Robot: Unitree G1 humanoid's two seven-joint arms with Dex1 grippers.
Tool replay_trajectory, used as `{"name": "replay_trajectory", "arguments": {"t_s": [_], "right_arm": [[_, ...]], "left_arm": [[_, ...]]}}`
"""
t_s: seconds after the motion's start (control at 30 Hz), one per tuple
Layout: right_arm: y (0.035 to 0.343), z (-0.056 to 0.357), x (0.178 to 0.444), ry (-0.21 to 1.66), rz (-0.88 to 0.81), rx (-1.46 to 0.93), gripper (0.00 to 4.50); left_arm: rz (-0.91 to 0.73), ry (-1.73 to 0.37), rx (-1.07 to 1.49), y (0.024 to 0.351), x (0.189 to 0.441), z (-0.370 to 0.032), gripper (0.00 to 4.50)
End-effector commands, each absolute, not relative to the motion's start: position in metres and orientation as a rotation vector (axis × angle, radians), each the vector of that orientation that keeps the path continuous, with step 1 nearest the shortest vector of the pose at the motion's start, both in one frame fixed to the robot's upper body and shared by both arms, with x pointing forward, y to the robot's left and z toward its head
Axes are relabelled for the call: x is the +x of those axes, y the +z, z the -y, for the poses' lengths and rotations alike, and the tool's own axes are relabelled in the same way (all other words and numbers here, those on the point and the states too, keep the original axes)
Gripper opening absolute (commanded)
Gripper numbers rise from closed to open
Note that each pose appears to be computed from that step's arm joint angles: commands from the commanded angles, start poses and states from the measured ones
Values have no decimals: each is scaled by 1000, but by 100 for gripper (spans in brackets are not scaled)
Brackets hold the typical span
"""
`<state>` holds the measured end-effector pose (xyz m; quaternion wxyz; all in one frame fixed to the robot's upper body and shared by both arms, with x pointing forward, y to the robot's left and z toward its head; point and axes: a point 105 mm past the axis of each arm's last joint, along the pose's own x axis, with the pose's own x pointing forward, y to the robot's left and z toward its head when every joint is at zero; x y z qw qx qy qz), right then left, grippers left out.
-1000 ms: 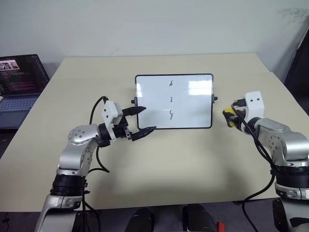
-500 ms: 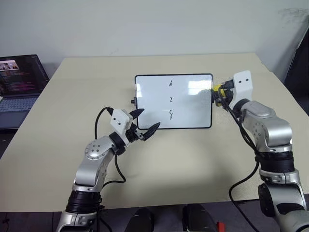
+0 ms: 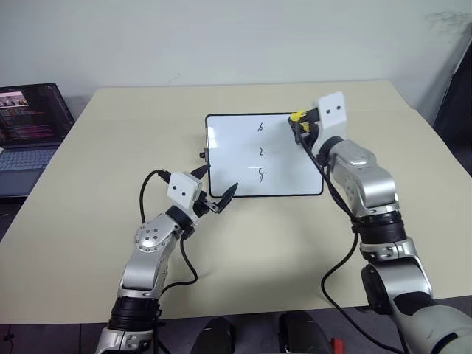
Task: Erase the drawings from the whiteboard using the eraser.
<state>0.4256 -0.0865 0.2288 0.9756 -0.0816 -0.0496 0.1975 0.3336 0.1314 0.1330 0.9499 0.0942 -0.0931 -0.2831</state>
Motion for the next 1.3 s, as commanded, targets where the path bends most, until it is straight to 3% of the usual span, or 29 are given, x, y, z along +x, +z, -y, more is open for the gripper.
{"name": "replay_trajectory", "arguments": {"t_s": [0.03, 0.4, 1.3], "right_arm": [[256, 75, 426, 412, 209, -194, 133], [259, 53, 437, 449, 234, -239, 133], [235, 30, 451, 492, 113, -351, 133]], "left_arm": [[245, -581, 214, 144, 334, -127, 450], [250, -564, 229, 145, 342, -131, 450], [269, -489, 230, 151, 343, -140, 450]]}}
